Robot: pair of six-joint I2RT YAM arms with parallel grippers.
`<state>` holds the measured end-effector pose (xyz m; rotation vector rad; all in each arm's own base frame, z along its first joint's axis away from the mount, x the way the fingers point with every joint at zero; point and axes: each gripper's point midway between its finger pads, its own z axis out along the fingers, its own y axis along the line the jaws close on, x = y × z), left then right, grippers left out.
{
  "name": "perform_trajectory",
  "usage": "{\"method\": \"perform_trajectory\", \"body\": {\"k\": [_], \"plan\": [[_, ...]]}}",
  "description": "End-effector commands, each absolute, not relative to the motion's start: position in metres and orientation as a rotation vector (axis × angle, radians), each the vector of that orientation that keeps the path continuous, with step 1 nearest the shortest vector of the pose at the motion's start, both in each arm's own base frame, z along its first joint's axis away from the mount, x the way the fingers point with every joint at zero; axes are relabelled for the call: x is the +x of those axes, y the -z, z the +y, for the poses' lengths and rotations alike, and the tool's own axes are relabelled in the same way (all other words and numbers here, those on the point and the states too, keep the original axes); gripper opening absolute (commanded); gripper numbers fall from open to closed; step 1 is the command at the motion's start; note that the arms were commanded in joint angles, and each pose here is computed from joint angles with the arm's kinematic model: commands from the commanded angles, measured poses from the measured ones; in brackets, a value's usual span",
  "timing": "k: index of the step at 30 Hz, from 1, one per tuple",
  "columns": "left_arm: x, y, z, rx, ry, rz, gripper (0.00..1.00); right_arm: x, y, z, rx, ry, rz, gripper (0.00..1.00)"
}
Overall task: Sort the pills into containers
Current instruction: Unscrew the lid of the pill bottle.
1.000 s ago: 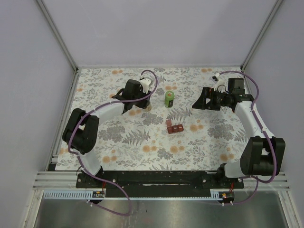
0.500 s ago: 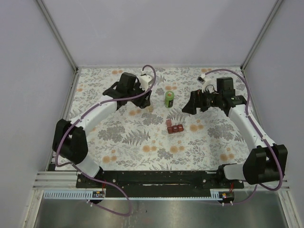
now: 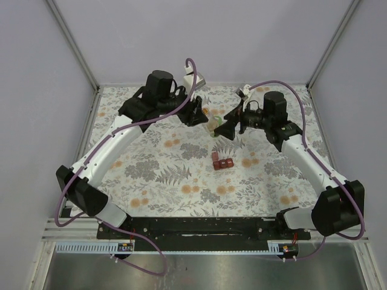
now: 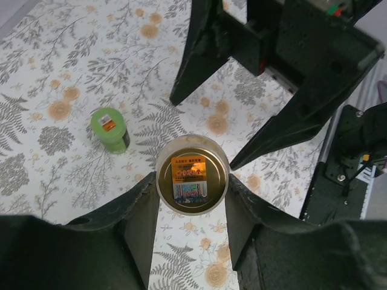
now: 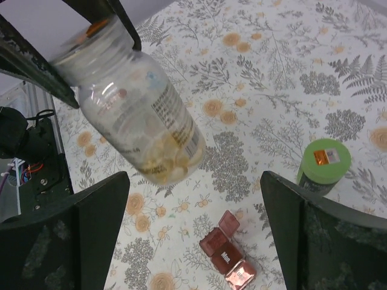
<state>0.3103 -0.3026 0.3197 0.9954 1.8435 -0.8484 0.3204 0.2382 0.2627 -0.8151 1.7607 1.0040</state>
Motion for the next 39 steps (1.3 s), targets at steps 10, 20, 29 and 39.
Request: {"method": "perform_trajectory", "body": {"k": [10, 20, 29, 39], "plan": [[0.291, -0.368, -0.338, 0.941, 1.08, 1.778, 0.0, 0.304, -0.296, 0.262, -0.922, -0.99, 1.492, 0.95], [0.292, -0.365, -0.337, 0.9, 1.091, 1.8, 0.0, 0.294, -0.302, 0.258, -0.951, -0.967, 1.437, 0.86], [0.293, -0.364, -0.334, 0.862, 1.096, 1.81, 0.0, 0.287, -0.309, 0.259, -0.974, -0.99, 1.415, 0.79], [0.295, -0.369, -0.327, 0.804, 1.163, 1.811, 0.0, 0.289, -0.301, 0.258, -0.981, -0.973, 1.428, 0.79]]}}
